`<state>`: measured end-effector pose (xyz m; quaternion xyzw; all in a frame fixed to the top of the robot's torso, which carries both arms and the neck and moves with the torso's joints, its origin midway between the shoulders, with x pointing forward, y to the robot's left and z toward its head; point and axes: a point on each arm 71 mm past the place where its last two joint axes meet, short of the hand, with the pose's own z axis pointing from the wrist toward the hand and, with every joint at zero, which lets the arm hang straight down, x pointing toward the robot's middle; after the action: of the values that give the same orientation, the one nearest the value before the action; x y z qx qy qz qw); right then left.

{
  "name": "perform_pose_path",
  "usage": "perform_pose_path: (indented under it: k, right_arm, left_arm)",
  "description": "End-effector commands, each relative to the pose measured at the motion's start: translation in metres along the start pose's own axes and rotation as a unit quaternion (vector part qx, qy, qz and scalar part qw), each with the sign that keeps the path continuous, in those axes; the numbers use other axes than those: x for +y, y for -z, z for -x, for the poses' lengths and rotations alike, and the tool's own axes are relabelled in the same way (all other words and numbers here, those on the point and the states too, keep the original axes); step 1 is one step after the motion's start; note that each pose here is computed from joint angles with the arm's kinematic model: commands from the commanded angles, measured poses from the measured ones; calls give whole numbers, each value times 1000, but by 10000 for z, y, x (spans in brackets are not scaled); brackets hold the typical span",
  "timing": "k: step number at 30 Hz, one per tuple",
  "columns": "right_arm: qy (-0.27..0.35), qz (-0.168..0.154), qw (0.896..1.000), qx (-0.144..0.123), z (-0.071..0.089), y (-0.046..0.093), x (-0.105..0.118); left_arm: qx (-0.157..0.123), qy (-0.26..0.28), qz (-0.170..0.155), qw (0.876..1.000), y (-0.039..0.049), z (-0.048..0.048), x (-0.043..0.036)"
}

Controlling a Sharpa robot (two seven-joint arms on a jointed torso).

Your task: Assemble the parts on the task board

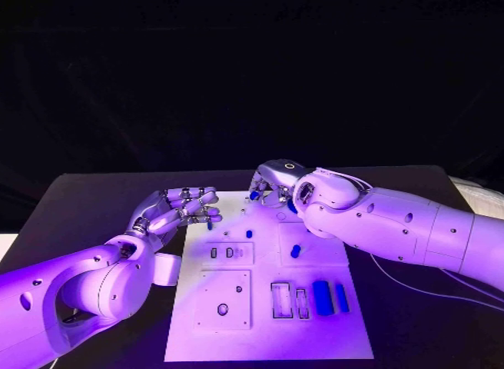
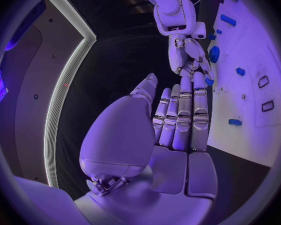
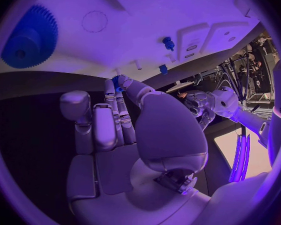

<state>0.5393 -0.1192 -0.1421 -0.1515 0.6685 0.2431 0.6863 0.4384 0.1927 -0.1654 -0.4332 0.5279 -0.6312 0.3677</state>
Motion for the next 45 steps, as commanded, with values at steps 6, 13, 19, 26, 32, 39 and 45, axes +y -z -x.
perform_pose_path:
  k: [6,13,19,26,32,39,45]
  right_arm:
    - [7,-6,1000,3,-57,-105,32]
    - [9,-8,1000,15,-115,-140,45]
    - [12,-9,999,31,-155,-151,50]
    - [12,-8,999,33,-166,-159,68]
    - [8,-15,1000,23,-154,-160,48]
    - [1,-16,1000,0,-85,-54,-16]
    - [-23,-36,999,-3,61,198,-216]
  left_arm:
    - [15,4,-4,1000,-9,-44,-25]
    - [15,4,-4,1000,-10,-42,-30]
    - [16,4,-4,1000,-11,-44,-36]
    - [16,4,-4,1000,-14,-38,-40]
    - [16,4,-4,1000,-15,-38,-44]
    - [15,3,-3,1000,-14,-26,-47]
    - [14,3,-3,1000,-6,-11,-52]
